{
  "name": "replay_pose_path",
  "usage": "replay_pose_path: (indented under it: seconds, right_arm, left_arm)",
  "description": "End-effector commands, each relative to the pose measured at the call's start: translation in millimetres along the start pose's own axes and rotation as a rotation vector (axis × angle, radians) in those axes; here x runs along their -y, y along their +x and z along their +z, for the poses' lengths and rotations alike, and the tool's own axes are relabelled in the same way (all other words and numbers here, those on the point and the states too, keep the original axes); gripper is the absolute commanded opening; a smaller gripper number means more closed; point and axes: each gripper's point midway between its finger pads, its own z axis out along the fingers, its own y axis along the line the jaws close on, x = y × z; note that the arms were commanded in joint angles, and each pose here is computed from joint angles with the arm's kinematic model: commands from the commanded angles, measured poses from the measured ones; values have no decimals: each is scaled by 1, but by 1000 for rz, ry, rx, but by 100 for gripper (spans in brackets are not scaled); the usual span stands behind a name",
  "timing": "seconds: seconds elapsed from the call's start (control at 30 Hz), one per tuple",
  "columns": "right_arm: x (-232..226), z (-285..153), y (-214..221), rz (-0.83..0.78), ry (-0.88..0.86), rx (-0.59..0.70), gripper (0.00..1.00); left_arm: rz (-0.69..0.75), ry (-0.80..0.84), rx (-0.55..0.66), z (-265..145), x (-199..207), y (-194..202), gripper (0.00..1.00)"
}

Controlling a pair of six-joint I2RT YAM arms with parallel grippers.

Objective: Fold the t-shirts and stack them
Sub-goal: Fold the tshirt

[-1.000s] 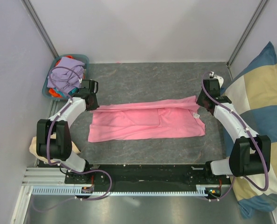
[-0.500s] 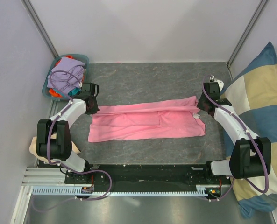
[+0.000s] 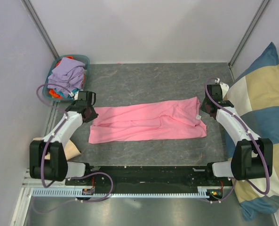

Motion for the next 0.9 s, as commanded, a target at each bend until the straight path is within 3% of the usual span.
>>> replay_pose_path:
  seconds: [0.0, 0.17, 0.2, 0.23, 0.53, 0.87]
  right_arm:
    - [5, -3, -6, 34, 20, 30, 42]
    - [-6, -2, -2, 19, -43, 17, 48]
    - [-11, -2, 0, 17, -74, 6, 49]
    - [-13, -2, 2, 7, -93, -1, 50]
    - [-71, -15, 4, -67, -440, -7, 51]
    - [-124, 6, 13, -71, -532, -87, 51]
  left_arm:
    - [-113, -22, 155, -23, -10, -28, 30]
    - [-112, 21, 222, -42, -7, -44, 31]
    - [-112, 32, 226, -44, -5, -45, 35]
    - [-110, 51, 221, -45, -2, -44, 51]
    - [-101, 311, 253, -72, 27, -33, 93]
    - [-85, 420, 272, -93, 27, -11, 96]
